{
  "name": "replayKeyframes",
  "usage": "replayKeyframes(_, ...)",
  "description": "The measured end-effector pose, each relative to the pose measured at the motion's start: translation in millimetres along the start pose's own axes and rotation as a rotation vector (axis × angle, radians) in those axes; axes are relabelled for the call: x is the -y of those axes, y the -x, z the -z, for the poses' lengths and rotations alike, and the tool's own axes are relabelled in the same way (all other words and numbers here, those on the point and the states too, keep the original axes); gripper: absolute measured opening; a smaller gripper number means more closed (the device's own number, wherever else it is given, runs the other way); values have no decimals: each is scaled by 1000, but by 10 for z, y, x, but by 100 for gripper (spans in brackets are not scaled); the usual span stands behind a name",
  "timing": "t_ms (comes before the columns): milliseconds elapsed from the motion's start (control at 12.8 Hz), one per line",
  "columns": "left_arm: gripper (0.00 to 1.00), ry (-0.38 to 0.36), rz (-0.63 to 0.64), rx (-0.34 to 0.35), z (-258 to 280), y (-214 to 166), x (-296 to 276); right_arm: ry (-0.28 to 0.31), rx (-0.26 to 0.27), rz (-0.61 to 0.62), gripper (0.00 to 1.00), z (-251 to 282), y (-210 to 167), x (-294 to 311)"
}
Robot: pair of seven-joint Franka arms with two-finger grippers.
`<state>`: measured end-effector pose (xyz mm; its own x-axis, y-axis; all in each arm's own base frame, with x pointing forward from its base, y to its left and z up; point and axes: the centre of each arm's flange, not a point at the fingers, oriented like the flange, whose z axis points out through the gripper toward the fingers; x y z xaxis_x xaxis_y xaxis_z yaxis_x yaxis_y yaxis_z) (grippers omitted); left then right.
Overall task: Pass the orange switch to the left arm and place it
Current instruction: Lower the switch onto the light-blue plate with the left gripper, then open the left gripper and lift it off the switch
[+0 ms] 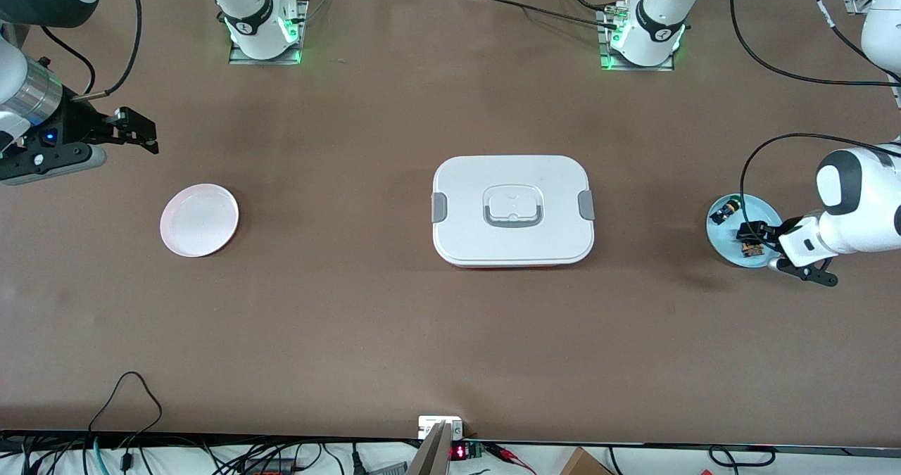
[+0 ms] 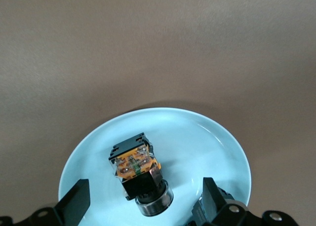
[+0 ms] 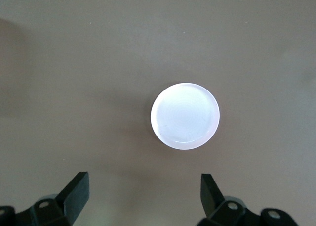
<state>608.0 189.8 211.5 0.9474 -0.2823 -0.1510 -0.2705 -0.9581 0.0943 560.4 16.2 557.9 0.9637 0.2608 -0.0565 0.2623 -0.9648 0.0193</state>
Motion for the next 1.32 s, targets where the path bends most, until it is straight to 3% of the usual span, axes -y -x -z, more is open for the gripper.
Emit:
replayKeyframes(390, 100, -56, -46, -3, 730, -114, -297, 4, 4, -9, 100, 33, 18, -54)
replayKeyframes(935, 100, -62, -118, 123, 2051, -319, -1051, 3, 11, -9, 100, 20, 21, -55)
replayKeyframes(1325, 100, -80, -83, 74, 2667, -358, -1458, 2, 16, -10, 100, 11, 22, -59)
